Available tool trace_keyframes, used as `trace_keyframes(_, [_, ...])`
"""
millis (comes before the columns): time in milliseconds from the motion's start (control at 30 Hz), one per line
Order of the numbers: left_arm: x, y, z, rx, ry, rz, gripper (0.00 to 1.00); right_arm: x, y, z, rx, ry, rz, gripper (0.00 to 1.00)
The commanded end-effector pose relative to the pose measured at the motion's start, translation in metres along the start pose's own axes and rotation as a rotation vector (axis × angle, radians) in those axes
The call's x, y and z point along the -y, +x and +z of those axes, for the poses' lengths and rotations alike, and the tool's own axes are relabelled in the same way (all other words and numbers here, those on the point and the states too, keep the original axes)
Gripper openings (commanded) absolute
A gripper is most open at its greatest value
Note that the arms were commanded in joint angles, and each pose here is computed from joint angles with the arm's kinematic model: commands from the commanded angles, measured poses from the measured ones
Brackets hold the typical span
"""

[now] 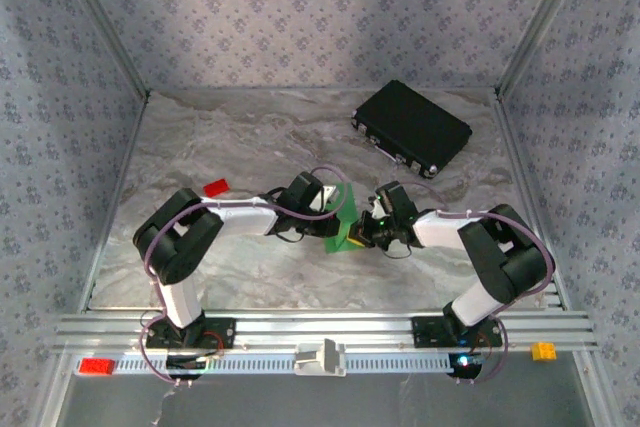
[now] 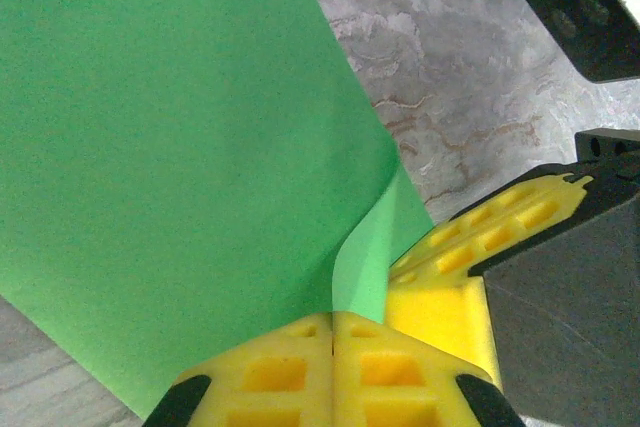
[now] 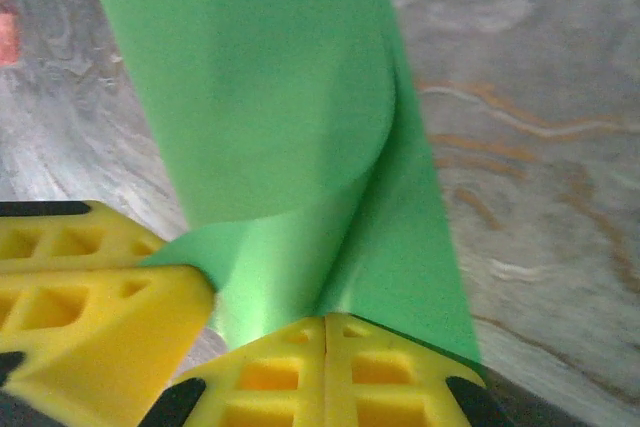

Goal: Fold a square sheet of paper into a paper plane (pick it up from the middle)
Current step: Fold the triangle a second time at the center of the table.

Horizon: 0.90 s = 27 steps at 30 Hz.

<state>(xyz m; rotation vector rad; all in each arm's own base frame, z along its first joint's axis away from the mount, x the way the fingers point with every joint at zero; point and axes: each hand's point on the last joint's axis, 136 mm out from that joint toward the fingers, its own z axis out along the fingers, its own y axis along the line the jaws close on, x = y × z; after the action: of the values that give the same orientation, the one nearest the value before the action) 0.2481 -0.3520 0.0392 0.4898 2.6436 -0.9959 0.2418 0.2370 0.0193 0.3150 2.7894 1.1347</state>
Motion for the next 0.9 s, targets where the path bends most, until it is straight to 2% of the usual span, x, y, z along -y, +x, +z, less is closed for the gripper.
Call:
trace_keyframes(0, [-0.004, -0.006, -0.006, 0.013, -0.018, 0.014, 0.00, 0.022, 0.006, -0.004, -0.013, 0.104, 0.010, 0.02])
trace_keyframes(400, [-0.019, -0.014, -0.006, 0.013, -0.099, 0.050, 0.00, 0.032, 0.005, -0.010, -0.013, 0.150, 0.002, 0.02])
trace_keyframes(867, [-0.022, -0.016, -0.002, 0.001, -0.117, 0.068, 0.00, 0.031, 0.005, -0.012, -0.014, 0.143, 0.001, 0.02])
